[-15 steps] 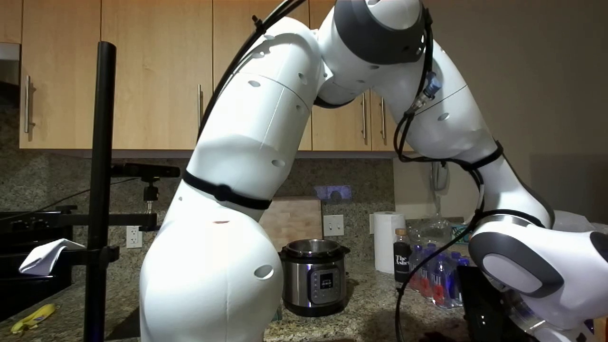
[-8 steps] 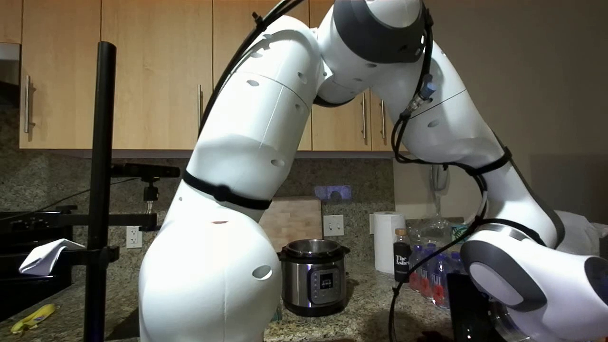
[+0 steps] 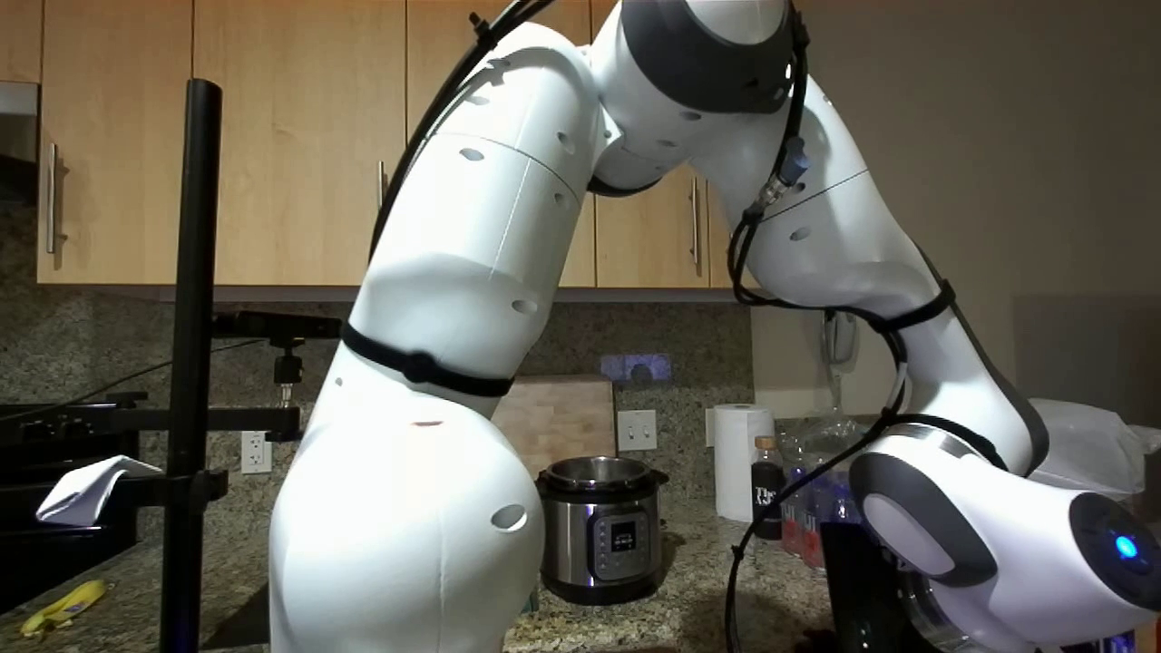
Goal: Pick up the lid and put it on the cooker
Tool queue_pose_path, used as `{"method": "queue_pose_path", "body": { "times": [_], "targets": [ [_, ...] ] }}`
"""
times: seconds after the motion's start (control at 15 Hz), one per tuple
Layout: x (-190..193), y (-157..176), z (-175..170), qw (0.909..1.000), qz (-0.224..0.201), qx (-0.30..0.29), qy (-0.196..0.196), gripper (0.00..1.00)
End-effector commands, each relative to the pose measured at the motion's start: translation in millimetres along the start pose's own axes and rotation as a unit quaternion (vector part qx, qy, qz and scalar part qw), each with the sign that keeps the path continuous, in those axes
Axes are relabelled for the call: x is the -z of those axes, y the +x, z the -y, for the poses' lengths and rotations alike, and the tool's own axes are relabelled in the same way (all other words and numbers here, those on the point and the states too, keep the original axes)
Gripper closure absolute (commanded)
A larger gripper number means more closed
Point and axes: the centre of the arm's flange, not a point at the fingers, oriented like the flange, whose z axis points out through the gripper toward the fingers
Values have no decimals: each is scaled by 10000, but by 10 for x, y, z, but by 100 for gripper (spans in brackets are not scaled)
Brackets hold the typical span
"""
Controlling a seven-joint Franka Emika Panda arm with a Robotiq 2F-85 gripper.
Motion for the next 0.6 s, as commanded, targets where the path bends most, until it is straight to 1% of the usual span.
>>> {"method": "queue_pose_path", "body": {
  "times": [0.0, 0.07, 0.2, 0.53],
  "targets": [
    [-86, -180, -18, 9995, -11, 301, 126, 33],
    [-104, -184, -35, 9994, 2, 334, 127, 41],
    [-120, -182, -74, 9992, 20, 363, 133, 55],
    [-76, -220, -88, 9994, -38, 302, 161, 86]
  ]
}}
